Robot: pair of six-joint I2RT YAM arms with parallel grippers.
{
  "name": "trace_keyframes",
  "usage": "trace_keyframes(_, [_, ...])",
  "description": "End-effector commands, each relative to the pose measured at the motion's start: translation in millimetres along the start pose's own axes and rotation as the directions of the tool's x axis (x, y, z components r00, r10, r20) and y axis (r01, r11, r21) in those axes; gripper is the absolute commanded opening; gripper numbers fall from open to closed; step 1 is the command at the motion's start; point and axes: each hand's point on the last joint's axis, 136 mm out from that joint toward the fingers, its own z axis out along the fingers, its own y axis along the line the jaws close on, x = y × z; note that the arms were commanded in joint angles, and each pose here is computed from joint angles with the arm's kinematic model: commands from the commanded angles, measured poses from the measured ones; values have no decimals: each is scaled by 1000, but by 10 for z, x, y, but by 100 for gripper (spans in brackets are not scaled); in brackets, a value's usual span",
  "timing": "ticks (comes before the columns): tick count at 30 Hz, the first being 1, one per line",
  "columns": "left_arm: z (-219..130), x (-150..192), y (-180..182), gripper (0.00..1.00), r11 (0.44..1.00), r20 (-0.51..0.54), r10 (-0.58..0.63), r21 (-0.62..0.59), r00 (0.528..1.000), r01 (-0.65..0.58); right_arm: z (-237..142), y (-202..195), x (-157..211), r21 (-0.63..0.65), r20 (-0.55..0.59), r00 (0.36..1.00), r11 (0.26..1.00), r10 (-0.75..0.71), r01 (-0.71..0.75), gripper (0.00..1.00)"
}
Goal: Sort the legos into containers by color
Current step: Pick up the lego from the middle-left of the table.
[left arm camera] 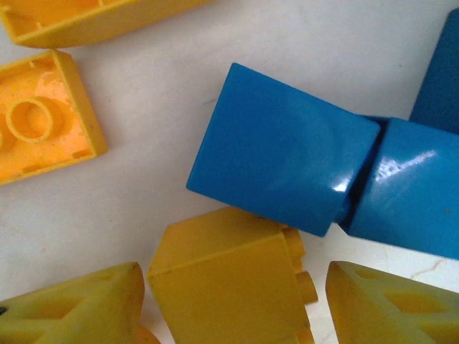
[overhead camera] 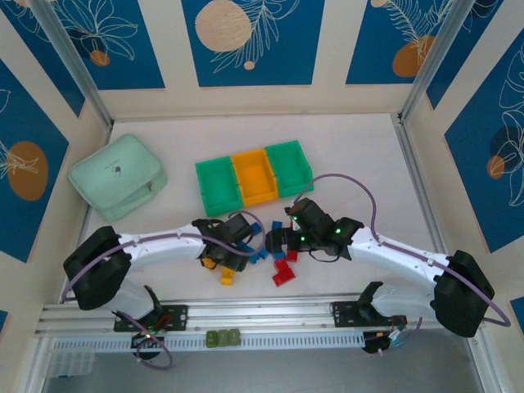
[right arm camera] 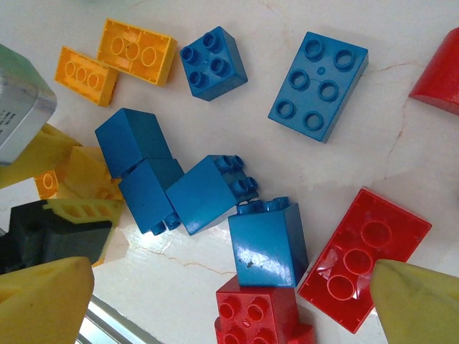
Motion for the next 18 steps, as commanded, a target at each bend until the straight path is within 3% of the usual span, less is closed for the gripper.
trace_keyframes(1, [-17,-161,-53,65,1000,46,12,-9,999,-12,7,21,-6,-3,6,1000,1000,-6,6,99])
trace_keyframes(18, [-152,-213,17,46,1000,95,-6,-29,995,9,-49,93,-76,-15,18,999,999,-27,28,99])
